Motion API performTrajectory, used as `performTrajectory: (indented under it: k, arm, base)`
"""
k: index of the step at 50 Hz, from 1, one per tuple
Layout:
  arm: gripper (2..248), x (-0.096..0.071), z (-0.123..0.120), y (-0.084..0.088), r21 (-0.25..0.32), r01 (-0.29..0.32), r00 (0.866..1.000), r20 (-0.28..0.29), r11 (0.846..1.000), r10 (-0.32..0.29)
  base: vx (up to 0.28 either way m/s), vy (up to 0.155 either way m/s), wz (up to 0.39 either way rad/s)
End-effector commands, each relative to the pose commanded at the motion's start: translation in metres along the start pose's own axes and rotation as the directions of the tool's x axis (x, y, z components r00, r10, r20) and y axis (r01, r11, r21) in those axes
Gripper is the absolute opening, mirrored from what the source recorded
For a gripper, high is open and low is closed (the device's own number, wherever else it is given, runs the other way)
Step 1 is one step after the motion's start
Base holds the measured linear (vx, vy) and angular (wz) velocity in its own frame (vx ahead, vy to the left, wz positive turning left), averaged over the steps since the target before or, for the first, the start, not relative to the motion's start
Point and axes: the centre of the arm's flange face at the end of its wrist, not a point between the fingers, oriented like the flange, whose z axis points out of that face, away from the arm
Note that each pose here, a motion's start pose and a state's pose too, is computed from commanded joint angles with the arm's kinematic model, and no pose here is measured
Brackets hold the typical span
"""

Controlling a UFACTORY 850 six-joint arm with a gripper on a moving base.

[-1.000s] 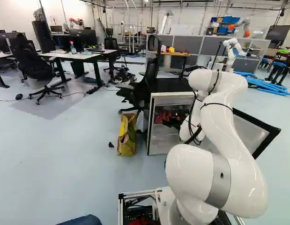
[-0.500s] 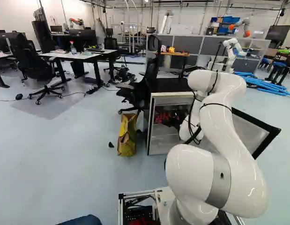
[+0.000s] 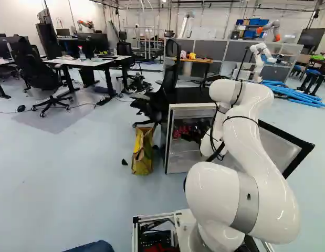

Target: Grab a drink from the fridge

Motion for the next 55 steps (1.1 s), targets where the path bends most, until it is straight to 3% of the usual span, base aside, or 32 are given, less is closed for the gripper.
performTrajectory:
  k: [55]
  arm:
    - [129, 0.001, 0.026, 0.004, 0.021, 0.041, 0.999, 0.028, 0.999, -0.041]
  base:
    - [0.0, 0.0, 0.0]
